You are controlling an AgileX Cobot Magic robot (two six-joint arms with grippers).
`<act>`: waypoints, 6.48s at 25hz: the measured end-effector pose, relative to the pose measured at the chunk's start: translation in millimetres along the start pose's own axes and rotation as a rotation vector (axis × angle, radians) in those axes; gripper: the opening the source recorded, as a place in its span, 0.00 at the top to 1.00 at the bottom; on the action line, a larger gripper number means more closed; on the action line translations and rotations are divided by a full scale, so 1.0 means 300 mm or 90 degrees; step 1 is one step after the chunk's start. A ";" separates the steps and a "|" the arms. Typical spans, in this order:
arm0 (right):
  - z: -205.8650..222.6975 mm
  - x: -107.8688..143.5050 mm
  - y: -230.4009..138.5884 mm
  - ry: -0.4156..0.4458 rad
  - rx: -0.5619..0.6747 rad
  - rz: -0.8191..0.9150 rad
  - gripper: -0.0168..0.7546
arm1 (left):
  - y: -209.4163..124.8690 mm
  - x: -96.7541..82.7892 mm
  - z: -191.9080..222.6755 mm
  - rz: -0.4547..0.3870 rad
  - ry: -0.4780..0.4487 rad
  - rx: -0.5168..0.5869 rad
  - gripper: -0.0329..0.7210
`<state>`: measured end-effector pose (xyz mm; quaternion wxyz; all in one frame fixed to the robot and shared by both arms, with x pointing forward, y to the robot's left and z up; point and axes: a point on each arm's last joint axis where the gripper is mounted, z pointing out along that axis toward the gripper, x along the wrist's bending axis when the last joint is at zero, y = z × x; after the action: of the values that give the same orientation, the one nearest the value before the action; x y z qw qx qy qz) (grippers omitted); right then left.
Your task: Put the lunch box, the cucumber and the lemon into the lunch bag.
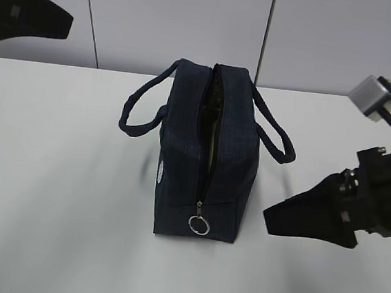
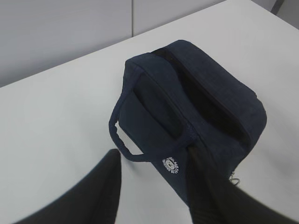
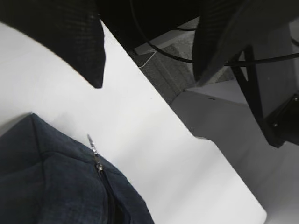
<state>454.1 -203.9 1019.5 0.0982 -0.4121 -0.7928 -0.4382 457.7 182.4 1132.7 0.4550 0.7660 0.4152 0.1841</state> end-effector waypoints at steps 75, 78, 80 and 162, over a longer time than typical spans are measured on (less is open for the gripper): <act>0.460 -0.233 -0.048 0.058 -0.053 0.040 0.39 | -0.021 -0.008 -0.001 0.005 -0.016 0.043 0.57; 0.462 -0.231 -0.048 0.059 -0.052 0.037 0.45 | -0.021 -0.008 -0.001 0.005 -0.016 0.044 0.57; 0.462 -0.230 -0.048 0.059 -0.052 0.035 0.51 | -0.021 -0.008 -0.001 0.005 -0.016 0.044 0.57; 0.443 -0.154 -0.012 0.233 -0.077 0.160 0.98 | -0.378 0.007 0.132 -0.050 -0.026 0.144 0.60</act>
<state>508.3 -128.0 913.9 0.2696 -0.4264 -0.6765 -0.5365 432.1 190.0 1015.5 0.3811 0.7991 0.4535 0.1025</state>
